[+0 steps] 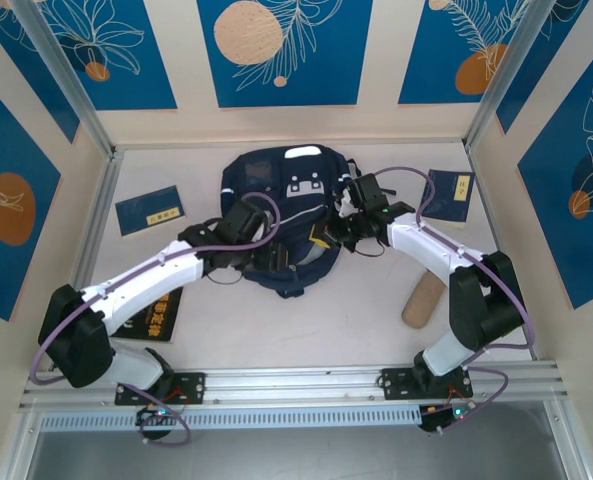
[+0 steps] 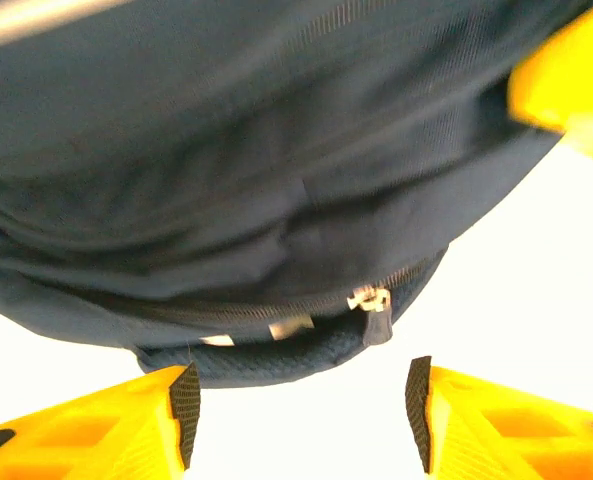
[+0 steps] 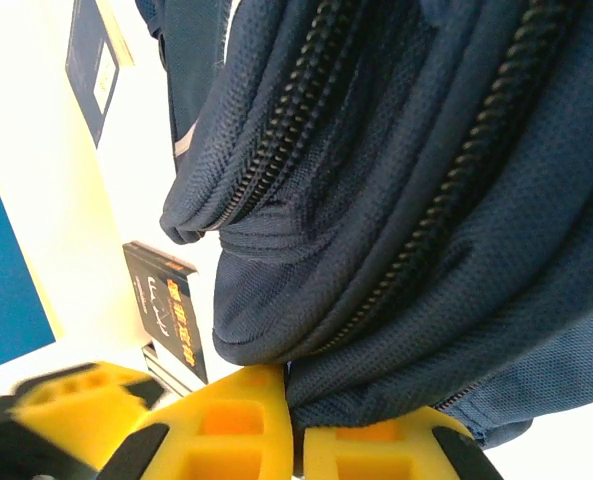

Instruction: Pack books, pencil case, and school supplies into a backpack

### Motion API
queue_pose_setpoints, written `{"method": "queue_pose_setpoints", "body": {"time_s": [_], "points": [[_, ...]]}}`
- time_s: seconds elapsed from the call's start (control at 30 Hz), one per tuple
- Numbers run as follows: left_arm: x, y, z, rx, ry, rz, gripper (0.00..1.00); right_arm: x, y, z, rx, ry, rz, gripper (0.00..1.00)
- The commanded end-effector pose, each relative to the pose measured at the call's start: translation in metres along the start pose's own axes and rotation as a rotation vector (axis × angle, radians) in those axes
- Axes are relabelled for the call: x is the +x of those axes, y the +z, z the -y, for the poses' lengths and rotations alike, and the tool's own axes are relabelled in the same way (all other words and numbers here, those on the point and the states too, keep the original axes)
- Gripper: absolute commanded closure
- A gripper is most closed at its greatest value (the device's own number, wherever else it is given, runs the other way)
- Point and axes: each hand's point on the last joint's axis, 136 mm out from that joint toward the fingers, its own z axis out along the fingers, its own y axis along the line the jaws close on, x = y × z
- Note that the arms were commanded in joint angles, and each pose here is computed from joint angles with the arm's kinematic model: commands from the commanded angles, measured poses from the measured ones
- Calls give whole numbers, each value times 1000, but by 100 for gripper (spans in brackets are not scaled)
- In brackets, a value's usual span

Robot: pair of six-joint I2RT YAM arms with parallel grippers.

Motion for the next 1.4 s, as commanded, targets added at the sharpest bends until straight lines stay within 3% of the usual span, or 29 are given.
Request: {"method": "queue_pose_setpoints", "body": {"time_s": [0.0,0.2,0.5,0.7,1.37], "points": [[8,3,25,95,-50,11,48,2,-3,-29,-80,-26,-27,92],[14,26,34,113,-99,24,56,4,-2,-32,-87,-23,-35,92],[18,55,36,102,-181,-14,58,11,-2,-34,-95,-31,-58,93],[19,64,25,39,-182,10,69,14,0,-35,-96,-33,-66,94],[29,58,-11,-121,-144,45,100,15,3,-23,-40,-12,-46,95]]}}
